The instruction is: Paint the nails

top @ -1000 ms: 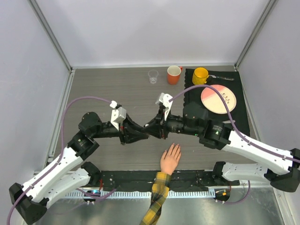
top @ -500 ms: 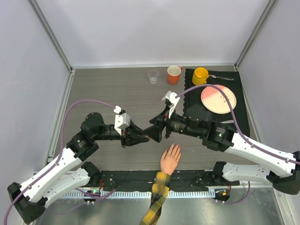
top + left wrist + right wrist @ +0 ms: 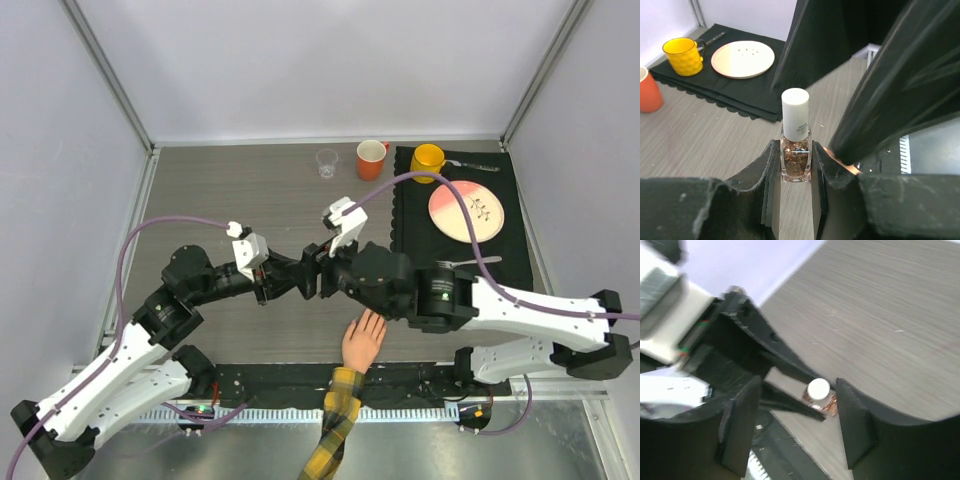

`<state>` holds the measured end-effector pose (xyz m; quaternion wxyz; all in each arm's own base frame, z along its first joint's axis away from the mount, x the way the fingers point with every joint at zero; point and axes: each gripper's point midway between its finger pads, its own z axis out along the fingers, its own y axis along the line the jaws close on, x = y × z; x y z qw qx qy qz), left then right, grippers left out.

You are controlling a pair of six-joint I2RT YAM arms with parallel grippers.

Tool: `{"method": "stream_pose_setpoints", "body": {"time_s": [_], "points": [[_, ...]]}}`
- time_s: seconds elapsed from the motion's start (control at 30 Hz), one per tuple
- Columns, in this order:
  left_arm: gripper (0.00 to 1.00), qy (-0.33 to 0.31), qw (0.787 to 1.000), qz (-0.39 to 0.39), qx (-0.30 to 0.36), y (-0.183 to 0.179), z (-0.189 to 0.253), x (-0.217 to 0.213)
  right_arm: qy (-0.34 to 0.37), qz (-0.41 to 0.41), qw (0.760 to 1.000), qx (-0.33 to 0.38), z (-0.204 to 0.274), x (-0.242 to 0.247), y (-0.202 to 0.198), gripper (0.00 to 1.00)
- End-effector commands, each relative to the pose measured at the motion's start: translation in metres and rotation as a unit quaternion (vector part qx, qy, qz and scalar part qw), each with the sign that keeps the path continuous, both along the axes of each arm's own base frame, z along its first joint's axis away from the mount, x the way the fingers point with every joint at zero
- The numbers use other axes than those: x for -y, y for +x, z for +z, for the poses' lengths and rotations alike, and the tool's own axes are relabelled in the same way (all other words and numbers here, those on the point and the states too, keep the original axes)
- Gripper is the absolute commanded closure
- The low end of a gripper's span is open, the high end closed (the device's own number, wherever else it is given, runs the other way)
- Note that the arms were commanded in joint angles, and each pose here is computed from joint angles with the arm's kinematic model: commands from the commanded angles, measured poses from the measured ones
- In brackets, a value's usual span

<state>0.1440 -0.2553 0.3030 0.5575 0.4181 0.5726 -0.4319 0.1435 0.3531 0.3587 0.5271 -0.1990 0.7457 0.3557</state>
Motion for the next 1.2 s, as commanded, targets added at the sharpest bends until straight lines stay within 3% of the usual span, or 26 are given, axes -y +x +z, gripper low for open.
{"method": "stream_pose_setpoints", "body": {"time_s": [0.0,0.13,0.23,0.27,0.33,0.4,0.43,0.47,0.5,0.57,0.6,0.67,0.7,0.73,0.77,0.83,0.87,0.97,1.07,1.17], "points": [[1.0,-0.037,0.998,0.019,0.041,0.003,0.031,-0.005,-0.03,-0.087,0.996,0.018,0.001,0.004,0.024,0.51],[1.0,-0.041,0.998,0.02,0.037,0.003,0.032,-0.004,-0.048,-0.1,0.994,0.026,-0.007,-0.002,0.026,0.66],[1.0,-0.047,0.998,0.017,0.031,0.003,0.032,-0.003,-0.059,-0.104,0.992,0.03,-0.015,-0.001,0.027,0.85],[1.0,-0.047,0.998,0.014,0.025,0.003,0.032,-0.001,-0.068,-0.103,0.992,0.038,-0.017,0.002,0.028,0.98],[1.0,-0.046,0.999,-0.015,0.018,-0.007,0.032,0.002,-0.084,-0.1,0.99,0.054,-0.025,0.011,0.028,0.99],[1.0,-0.054,0.996,-0.063,0.015,-0.022,0.037,0.007,-0.106,-0.006,0.991,0.084,-0.042,0.001,0.015,0.99],[1.0,-0.056,0.993,-0.106,0.013,-0.036,0.038,0.01,-0.084,0.059,0.99,0.094,-0.033,0.002,0.0,0.99],[1.0,-0.048,0.98,-0.192,0.003,-0.064,0.033,0.013,-0.059,0.124,0.985,0.101,-0.029,-0.006,-0.014,0.99],[1.0,-0.061,0.965,-0.257,-0.007,-0.085,0.043,0.011,-0.031,0.273,0.958,0.082,-0.037,-0.013,-0.056,0.99],[1.0,-0.055,0.935,-0.349,-0.038,-0.112,0.039,0.005,0.009,0.346,0.936,0.064,-0.025,-0.006,-0.074,0.99],[1.0,-0.075,0.93,-0.359,-0.006,-0.115,0.049,0.004,0.02,0.372,0.927,0.05,-0.023,-0.002,-0.08,0.99],[1.0,-0.08,0.939,-0.334,-0.001,-0.105,0.049,0.009,0.02,0.361,0.931,0.046,-0.023,0.003,-0.078,0.99],[1.0,-0.053,0.946,-0.318,-0.043,-0.1,0.035,0.011,0.019,0.353,0.935,0.043,-0.025,0.004,-0.076,0.99],[1.0,-0.049,0.95,-0.308,-0.003,-0.095,0.038,0.012,0.022,0.339,0.939,0.044,-0.024,0.005,-0.071,0.99],[1.0,-0.04,0.956,-0.29,-0.021,-0.089,0.032,0.014,0.026,0.33,0.943,0.045,-0.021,0.008,-0.07,0.99],[1.0,-0.038,0.965,-0.259,-0.01,-0.079,0.029,0.016,0.024,0.273,0.961,0.04,-0.019,0.013,-0.052,0.92],[1.0,-0.038,0.969,-0.245,-0.011,-0.074,0.027,0.017,0.025,0.242,0.969,0.037,-0.016,0.017,-0.043,0.71],[1.0,-0.021,0.986,-0.167,-0.013,-0.046,0.018,0.02,0.017,0.113,0.993,0.01,-0.008,0.034,-0.006,0.45],[1.0,-0.003,0.995,-0.101,-0.016,-0.023,0.013,0.018,0.031,0.061,0.998,-0.012,0.009,0.046,0.004,0.33],[1.0,-0.002,0.998,-0.057,-0.011,-0.01,0.013,0.014,0.05,0.044,0.998,-0.018,0.021,0.047,0.004,0.28]]}}
